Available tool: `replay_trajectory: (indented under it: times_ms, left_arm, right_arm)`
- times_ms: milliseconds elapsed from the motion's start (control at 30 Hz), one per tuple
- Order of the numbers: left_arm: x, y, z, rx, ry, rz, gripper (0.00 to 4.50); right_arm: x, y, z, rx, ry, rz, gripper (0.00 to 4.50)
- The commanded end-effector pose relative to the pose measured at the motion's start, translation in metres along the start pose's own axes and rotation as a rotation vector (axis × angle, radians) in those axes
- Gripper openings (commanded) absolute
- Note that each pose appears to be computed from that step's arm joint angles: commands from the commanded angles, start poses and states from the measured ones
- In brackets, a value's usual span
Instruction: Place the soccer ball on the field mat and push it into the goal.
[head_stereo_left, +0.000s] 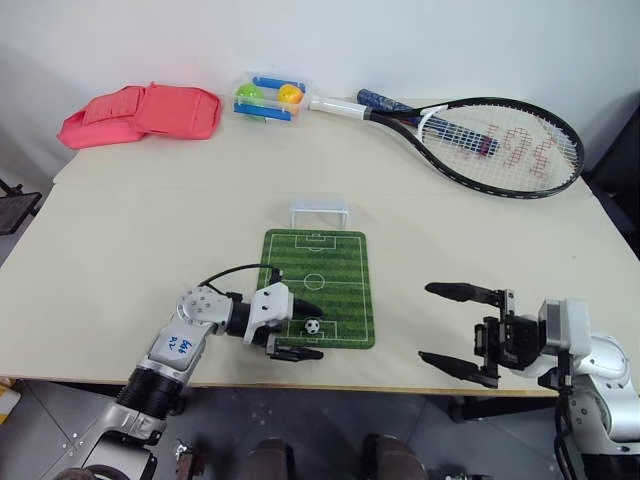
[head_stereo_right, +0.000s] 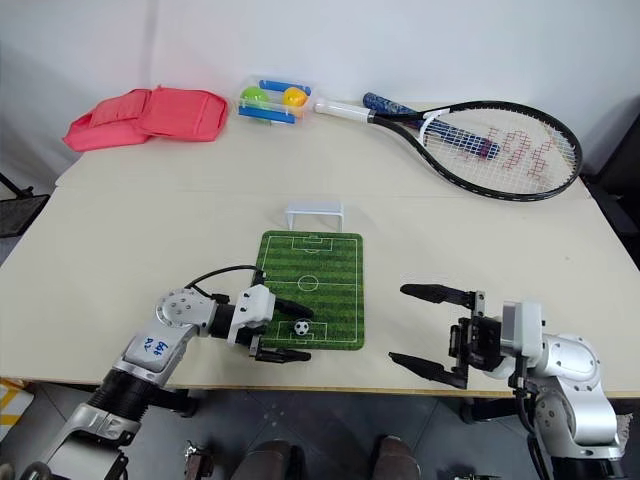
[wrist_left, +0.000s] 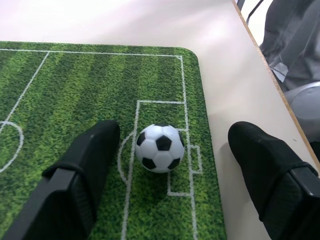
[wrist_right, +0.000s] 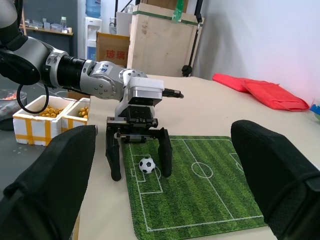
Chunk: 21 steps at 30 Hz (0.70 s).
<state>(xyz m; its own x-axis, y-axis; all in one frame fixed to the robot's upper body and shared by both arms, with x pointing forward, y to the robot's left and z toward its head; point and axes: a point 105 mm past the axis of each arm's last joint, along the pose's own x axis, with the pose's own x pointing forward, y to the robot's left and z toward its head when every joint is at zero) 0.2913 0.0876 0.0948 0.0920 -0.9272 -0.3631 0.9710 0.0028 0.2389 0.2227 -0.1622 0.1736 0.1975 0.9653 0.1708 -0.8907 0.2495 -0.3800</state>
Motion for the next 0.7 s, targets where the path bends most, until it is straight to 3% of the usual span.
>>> replay_trajectory:
  times_ms: [33,200,300,433,567,700]
  left_arm:
    - [-0.005,0.005,0.018,0.043,-0.085,0.014,4.04]
    - [-0.015,0.008,0.039,0.044,-0.200,0.040,4.04]
    - [-0.043,0.003,0.064,0.064,-0.344,0.045,4.04]
    - [-0.077,-0.003,0.069,0.067,-0.322,0.091,4.04]
    - [-0.096,-0.022,0.048,0.039,-0.202,0.076,3.15]
    - [-0.098,-0.049,0.016,-0.070,-0.161,0.065,1.85]
  right_arm:
    - [0.003,0.001,0.004,-0.012,-0.019,0.008,4.50]
    - [0.001,0.002,0.002,-0.002,-0.016,0.011,4.50]
    - [-0.003,0.002,0.000,0.007,-0.011,0.012,4.50]
    - [-0.009,-0.002,-0.002,0.000,-0.005,0.007,4.50]
    - [-0.013,-0.007,-0.004,-0.024,-0.005,0.009,4.50]
    - [-0.016,-0.010,-0.012,-0.037,0.001,0.021,4.50]
